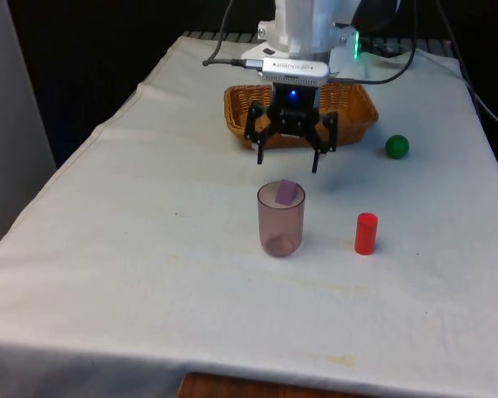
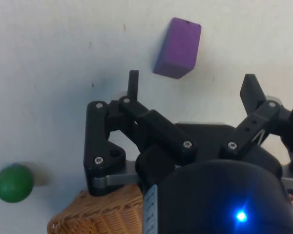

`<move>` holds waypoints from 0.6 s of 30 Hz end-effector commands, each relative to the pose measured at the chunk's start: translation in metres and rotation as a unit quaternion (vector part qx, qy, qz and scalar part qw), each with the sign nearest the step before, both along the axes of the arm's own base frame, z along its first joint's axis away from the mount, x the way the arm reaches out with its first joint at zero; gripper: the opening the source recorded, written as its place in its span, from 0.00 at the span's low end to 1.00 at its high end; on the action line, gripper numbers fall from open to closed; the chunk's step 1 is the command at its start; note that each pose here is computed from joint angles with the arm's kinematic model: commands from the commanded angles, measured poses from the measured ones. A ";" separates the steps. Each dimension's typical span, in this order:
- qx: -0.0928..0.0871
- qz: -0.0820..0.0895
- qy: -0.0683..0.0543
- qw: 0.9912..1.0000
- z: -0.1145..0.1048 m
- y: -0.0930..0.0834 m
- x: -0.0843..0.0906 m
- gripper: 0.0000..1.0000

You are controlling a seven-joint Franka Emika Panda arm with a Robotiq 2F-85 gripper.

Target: Pick up the triangular block and place it into the basket.

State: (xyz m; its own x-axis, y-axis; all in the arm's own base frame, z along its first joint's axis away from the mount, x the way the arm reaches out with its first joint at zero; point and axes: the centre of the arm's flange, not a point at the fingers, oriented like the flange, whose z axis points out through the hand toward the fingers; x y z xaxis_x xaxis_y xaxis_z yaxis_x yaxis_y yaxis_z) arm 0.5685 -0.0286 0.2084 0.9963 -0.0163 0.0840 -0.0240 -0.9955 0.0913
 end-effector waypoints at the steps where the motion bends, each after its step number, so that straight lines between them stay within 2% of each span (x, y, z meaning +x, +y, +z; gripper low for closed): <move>1: 0.003 0.000 -0.005 1.000 -0.003 0.002 0.001 1.00; 4: 0.000 -0.001 -0.005 1.000 -0.009 0.001 0.001 1.00; 5: -0.002 0.000 -0.002 1.000 -0.006 0.000 0.001 1.00; 6: 0.000 -0.001 -0.005 1.000 -0.011 0.001 0.001 1.00; 9: -0.001 -0.002 -0.004 1.000 -0.014 0.002 0.001 1.00; 13: -0.003 -0.005 -0.001 1.000 -0.021 0.002 0.001 1.00; 14: -0.005 -0.003 0.003 1.000 -0.020 0.001 -0.001 1.00; 15: -0.003 -0.005 0.000 1.000 -0.023 0.002 0.000 1.00; 18: -0.005 -0.006 0.000 1.000 -0.027 0.002 0.001 1.00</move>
